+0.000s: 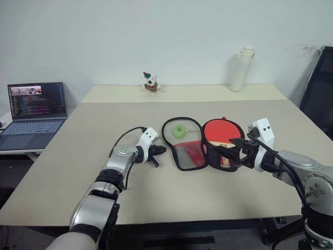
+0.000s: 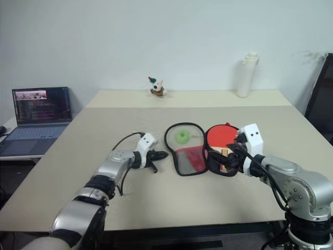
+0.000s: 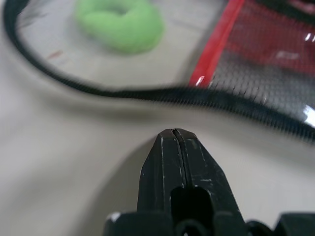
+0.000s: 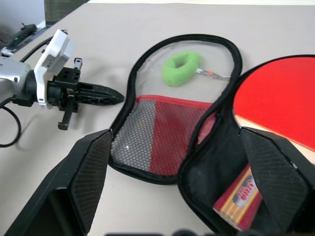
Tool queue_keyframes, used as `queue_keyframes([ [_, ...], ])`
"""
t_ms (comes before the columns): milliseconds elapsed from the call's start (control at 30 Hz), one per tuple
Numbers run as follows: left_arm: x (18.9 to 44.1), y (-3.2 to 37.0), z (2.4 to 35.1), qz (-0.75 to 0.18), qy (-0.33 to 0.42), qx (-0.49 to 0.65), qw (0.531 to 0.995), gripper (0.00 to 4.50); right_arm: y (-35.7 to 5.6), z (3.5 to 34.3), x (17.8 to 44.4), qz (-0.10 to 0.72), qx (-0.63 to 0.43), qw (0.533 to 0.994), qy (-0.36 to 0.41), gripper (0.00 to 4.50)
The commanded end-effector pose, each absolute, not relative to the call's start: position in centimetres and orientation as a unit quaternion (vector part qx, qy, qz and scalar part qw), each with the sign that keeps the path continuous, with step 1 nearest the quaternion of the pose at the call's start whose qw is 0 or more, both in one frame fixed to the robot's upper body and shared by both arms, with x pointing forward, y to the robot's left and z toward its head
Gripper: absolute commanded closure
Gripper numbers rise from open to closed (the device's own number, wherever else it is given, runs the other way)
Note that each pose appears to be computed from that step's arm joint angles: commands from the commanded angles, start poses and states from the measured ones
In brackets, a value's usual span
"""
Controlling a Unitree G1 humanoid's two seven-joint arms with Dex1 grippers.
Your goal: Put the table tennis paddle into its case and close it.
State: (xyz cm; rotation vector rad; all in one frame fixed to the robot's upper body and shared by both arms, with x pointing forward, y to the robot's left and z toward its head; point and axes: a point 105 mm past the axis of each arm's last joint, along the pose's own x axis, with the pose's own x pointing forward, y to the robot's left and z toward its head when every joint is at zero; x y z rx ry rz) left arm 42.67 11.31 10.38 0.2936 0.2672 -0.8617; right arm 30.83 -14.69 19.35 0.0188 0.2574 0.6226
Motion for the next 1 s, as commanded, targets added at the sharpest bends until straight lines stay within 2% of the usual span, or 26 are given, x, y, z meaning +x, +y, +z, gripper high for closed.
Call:
queue_keyframes([
  [33,43.4,9.6,13.3,-0.432,0.076,0.146,0.887,4.49,-15.7,20.4,30.5,0.294,-0.009,0.951,0.099,0.0],
  [267,44.3,4.7,18.1,-0.463,0.015,0.162,0.871,4.49,-19.8,20.9,30.2,0.241,-0.022,0.965,0.102,0.0],
  [433,43.6,-1.4,21.4,-0.494,-0.03,0.174,0.851,4.49,-22.6,21.1,29.4,0.193,-0.027,0.975,0.108,0.0],
  [600,43.3,-4.9,23.5,-0.477,-0.057,0.162,0.862,4.49,-23.6,21.2,28.9,0.165,-0.034,0.98,0.108,0.0],
  [767,43.0,-5.6,24.3,-0.477,-0.072,0.165,0.86,4.49,-23.7,20.9,28.8,0.158,-0.032,0.981,0.11,0.0],
  [1000,43.5,0.2,22.5,-0.499,-0.072,0.145,0.852,4.49,-24.4,18.8,32.4,0.133,-0.002,0.983,0.125,0.0],
])
